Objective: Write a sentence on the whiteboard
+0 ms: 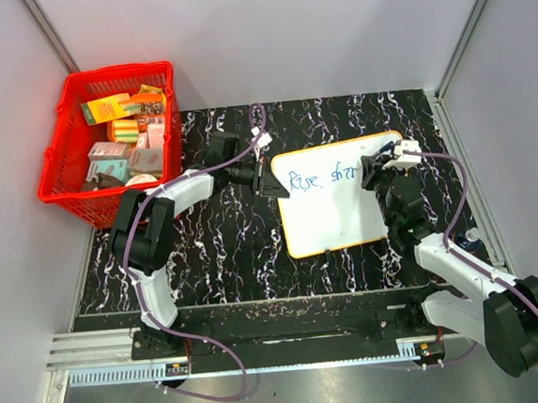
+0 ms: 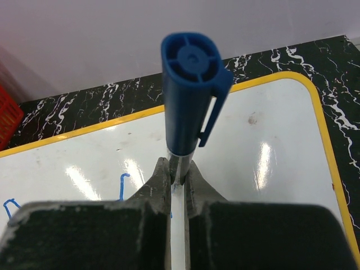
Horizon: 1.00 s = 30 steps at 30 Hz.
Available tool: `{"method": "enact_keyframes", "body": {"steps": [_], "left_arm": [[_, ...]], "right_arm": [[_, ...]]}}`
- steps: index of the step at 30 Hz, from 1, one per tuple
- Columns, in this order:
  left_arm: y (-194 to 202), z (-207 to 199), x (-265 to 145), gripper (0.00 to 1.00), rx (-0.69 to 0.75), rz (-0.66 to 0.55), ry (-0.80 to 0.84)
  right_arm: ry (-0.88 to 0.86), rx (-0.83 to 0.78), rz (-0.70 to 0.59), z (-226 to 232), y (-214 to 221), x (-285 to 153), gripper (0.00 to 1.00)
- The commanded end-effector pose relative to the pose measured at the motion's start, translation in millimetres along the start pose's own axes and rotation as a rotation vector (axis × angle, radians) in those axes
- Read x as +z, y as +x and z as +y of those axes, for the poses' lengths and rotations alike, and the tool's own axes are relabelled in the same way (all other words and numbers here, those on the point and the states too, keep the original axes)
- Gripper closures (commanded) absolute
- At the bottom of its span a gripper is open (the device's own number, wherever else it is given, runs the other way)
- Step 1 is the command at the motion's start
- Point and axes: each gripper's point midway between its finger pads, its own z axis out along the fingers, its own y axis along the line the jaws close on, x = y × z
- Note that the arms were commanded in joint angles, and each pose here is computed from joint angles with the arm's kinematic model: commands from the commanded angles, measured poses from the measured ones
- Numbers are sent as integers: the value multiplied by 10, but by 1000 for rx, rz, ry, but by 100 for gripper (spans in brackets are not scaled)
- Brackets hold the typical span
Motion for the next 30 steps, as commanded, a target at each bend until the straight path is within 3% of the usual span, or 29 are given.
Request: {"method": "enact_keyframes", "body": {"steps": [1, 19, 30], "left_arm": [[357, 334, 175, 100, 107, 80, -97], [351, 335, 175, 100, 109, 79, -99], [349, 338, 177, 100, 107, 79, -99]], "right_arm": [[41, -1, -21, -97, -63, -36, 100], [33, 23, 28, -130, 133, -136, 100], [4, 33, -104, -28, -404, -179, 100]]}}
